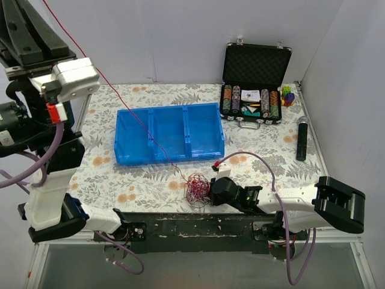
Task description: Untangle the cables
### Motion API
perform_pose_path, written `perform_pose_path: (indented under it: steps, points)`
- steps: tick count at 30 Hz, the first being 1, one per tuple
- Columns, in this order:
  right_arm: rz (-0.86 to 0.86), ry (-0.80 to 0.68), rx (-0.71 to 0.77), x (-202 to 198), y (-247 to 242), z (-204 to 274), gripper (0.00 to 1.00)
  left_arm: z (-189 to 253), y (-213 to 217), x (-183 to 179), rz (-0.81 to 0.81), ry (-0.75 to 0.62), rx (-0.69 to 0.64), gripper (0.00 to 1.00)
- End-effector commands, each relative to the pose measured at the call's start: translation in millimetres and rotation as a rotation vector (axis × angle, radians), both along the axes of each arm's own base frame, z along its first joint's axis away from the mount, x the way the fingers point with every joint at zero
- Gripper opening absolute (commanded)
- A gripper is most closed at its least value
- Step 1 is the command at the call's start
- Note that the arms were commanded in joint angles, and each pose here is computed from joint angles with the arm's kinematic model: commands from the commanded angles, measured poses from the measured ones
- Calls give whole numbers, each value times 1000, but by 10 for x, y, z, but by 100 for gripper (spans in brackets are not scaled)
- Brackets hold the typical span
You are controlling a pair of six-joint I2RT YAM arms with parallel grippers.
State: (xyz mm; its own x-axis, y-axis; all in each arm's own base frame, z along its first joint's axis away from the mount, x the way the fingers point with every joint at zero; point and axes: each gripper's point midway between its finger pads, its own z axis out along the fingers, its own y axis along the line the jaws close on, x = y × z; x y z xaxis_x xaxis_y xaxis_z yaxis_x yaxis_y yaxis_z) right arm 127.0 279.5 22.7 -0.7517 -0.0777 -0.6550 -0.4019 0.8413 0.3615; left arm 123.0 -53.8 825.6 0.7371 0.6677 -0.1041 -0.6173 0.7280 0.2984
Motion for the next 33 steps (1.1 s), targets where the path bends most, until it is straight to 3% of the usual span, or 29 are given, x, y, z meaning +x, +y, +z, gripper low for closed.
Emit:
perform_pose_path:
  steps: [1, 6, 11, 15, 19, 21, 26, 33]
  points:
    - [-89, 43, -151, -82, -504, -314, 1, 267, 317, -344, 141, -140, -61, 0]
    - [-146, 64, -198, -118, -722, -365, 1, 263, 265, -443, 180, -193, -15, 0]
    - [-223, 73, -216, -113, -881, -360, 4, 346, 382, -525, 224, -240, -86, 0]
    - [-171, 26, -100, -68, -700, -157, 24, 18, 413, -93, 53, 22, -137, 0]
    - [-90, -74, -2, 35, -468, 231, 52, -839, -144, 391, -262, 405, 30, 0]
    - [-66, -116, 24, 75, -406, 416, 59, -1257, -358, 576, -344, 545, 46, 0]
    - [-7, -221, 77, 140, -336, 829, 67, -1792, -715, 804, -513, 748, 8, 0]
    - [124, -455, 254, 225, -25, 1783, 73, -1909, -1028, 897, -622, 842, 26, 0]
